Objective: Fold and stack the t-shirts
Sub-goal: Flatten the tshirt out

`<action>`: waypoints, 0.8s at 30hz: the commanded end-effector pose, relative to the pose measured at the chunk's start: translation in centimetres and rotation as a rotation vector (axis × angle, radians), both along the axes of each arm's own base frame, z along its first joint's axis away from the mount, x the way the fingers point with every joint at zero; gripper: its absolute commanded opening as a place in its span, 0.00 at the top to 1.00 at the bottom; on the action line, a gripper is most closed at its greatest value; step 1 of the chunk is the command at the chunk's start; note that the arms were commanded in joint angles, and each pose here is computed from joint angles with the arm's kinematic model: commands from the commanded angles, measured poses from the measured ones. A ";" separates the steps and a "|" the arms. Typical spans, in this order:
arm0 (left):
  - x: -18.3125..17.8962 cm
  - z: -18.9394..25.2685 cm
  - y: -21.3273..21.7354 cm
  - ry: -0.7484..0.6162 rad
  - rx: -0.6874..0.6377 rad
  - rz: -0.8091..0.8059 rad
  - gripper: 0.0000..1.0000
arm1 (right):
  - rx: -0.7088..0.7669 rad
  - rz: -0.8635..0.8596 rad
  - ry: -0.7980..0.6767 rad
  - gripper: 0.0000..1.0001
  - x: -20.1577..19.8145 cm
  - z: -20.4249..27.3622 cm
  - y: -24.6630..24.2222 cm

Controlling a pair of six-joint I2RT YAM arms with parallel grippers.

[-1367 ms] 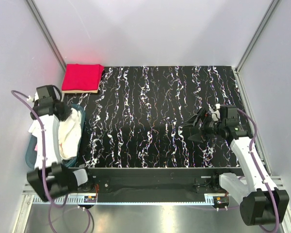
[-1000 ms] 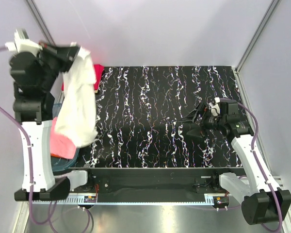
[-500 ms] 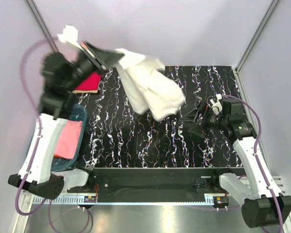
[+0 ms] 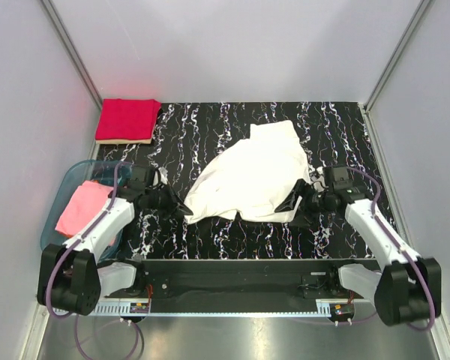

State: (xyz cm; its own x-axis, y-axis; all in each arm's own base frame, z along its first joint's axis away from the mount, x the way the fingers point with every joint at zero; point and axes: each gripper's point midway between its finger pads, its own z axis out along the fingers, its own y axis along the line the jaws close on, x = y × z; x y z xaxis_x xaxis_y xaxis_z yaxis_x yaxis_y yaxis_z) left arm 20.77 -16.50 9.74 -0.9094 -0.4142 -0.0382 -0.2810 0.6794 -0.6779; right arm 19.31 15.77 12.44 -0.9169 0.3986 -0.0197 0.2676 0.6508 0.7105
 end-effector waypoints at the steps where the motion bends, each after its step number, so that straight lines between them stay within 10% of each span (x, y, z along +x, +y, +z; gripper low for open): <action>1: 1.0 2.2 -0.7 -0.101 -0.020 -0.134 0.99 | -0.194 -0.069 -0.005 0.19 2.8 -2.6 -2.3; 12: 2.5 2.1 0.0 -0.125 0.079 -0.253 0.55 | -0.297 -0.096 0.104 0.26 5.1 -6.7 -4.2; 24: 5.8 -1.7 2.2 -0.037 0.262 -0.296 0.36 | -0.242 -0.070 0.099 0.37 7.5 -8.7 -3.0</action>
State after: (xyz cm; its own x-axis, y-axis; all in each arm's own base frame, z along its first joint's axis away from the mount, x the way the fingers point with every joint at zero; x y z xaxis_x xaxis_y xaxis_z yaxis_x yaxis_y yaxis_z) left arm 24.63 -14.86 8.19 -0.9859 -0.1350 -0.0988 -0.0660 0.8564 -0.5121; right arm 24.52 12.25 2.88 -0.8814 0.4720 0.0189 0.4286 0.7823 0.4520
